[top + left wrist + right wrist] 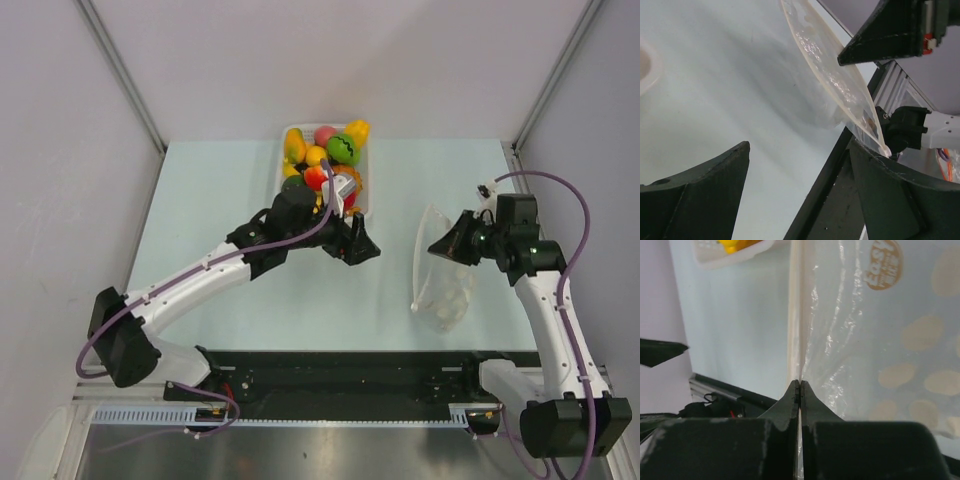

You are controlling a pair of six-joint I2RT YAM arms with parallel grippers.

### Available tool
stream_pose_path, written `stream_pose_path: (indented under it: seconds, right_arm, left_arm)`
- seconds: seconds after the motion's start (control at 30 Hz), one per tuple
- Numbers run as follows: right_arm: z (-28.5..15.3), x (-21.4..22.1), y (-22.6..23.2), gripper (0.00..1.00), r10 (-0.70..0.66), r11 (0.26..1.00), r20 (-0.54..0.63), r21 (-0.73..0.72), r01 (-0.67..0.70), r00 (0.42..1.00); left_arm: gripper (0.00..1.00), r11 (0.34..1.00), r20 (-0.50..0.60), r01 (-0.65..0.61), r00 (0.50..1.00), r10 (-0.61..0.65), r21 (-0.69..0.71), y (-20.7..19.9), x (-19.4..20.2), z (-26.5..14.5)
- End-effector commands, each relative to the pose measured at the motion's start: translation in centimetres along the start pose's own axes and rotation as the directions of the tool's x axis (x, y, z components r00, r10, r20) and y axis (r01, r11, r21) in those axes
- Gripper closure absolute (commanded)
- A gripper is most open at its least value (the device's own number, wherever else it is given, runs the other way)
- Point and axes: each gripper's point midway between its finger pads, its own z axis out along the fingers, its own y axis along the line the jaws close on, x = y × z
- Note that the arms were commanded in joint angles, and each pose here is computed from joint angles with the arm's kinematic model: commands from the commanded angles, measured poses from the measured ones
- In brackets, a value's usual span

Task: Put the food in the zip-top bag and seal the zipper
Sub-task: Open the zipper of the food storage bag.

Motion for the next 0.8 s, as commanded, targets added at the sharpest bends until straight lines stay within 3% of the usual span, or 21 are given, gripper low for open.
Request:
stream_pose_path:
  seconds: [0.0,0.4,0.77]
  right_arm:
    - [0.0,-1.4,6.3,1.0,-0.074,0.962,0.077,-0.255,0.092,0.994]
    - [1.0,-0.6,7.7,1.0,-0.081,0.943,0.069,-0.319,0.099,0.994]
    - [-1.8,-0.1,6.8,1.0,-0.083,0.968,0.108,-0.226,0.105,0.991]
  left_arm:
    - [0.15,0.992,0.024,0.123,0.992,-0.123,-0.022,0.1,-0.9,1.4]
    - [0.27,0.984,-0.042,0.175,0.984,-0.174,0.022,-0.9,0.8,5.2]
    - [0.25,0.977,0.005,0.184,0.983,-0.185,0.106,-2.9,-1.1,3.0]
